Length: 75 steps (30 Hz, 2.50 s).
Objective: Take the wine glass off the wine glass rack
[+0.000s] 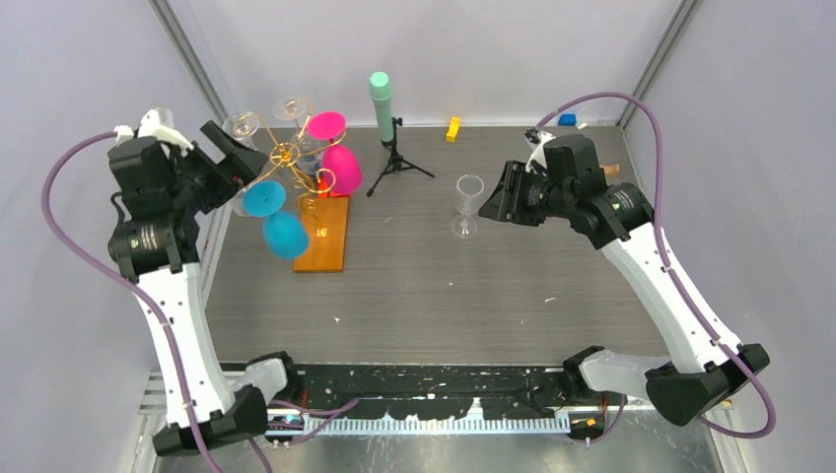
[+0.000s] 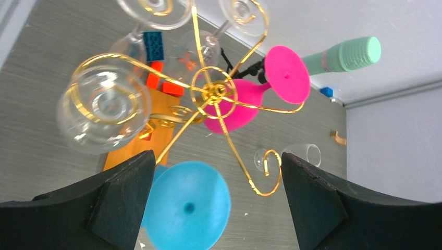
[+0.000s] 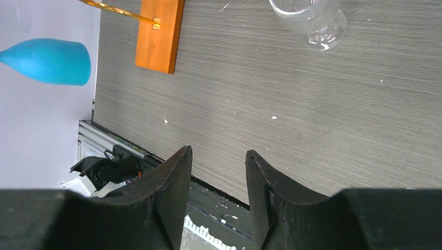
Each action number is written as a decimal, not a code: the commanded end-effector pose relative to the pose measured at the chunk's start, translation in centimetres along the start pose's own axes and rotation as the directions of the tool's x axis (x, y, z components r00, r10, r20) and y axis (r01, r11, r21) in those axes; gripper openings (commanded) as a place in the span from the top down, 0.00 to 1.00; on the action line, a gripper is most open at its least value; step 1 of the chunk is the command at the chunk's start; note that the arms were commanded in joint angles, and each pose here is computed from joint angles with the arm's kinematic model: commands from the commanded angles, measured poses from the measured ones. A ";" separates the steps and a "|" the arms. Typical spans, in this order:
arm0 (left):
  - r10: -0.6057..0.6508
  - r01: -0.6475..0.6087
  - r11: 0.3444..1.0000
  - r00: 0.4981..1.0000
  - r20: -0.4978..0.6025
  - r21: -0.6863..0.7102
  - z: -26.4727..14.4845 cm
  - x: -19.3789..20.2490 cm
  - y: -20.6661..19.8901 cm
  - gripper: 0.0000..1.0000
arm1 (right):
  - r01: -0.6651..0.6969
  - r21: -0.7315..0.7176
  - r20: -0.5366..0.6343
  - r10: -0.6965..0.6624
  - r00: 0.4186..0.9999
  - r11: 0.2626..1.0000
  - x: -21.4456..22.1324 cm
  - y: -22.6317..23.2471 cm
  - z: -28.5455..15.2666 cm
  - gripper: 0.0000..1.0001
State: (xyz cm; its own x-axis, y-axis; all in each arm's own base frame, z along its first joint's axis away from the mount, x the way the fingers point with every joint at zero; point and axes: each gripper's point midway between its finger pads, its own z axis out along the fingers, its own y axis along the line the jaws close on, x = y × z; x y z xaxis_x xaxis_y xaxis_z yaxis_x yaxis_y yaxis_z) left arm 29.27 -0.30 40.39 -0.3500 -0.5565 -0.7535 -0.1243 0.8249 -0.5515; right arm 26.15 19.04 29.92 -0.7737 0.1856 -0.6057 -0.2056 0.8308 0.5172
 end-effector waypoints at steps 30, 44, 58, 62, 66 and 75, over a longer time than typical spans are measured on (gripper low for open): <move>-0.252 0.262 0.963 0.959 0.132 -0.061 -3.2 3.8 2.9 0.48 | -0.025 -0.069 0.030 0.028 0.999 0.997 1.0 0.5 -0.3 0.53; -0.303 0.321 0.946 0.927 0.222 -0.051 -3.9 2.9 3.2 1.00 | -0.013 -0.039 0.045 0.015 0.999 0.999 1.0 -0.2 -0.3 0.56; -0.328 0.369 0.926 0.888 0.324 -0.075 -5.3 2.4 4.2 0.43 | -0.014 -0.033 0.057 0.016 0.998 0.999 0.8 -0.3 -0.4 0.57; -0.343 0.371 0.926 0.905 0.253 -0.073 -4.0 3.8 4.4 0.32 | -0.018 -0.030 0.057 0.020 0.998 0.999 0.9 -0.4 -0.3 0.57; -0.366 0.379 0.925 0.909 0.199 -0.026 -2.5 4.6 3.9 0.34 | -0.022 -0.024 0.058 0.024 0.998 0.999 0.9 -0.5 -0.2 0.57; -0.392 0.392 0.920 0.912 0.121 0.029 -0.7 5.3 3.1 0.28 | -0.023 -0.022 0.060 0.025 0.998 0.999 0.9 -0.6 -0.2 0.57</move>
State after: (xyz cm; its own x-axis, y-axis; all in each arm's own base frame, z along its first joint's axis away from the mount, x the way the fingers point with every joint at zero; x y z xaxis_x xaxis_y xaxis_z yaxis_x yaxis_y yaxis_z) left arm 25.54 0.09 33.04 -0.1588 -0.8505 -0.5014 -0.3212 0.5247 -0.7883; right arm 25.16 18.60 27.72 -0.7793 0.2137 -0.5891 -0.1769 0.8268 0.5340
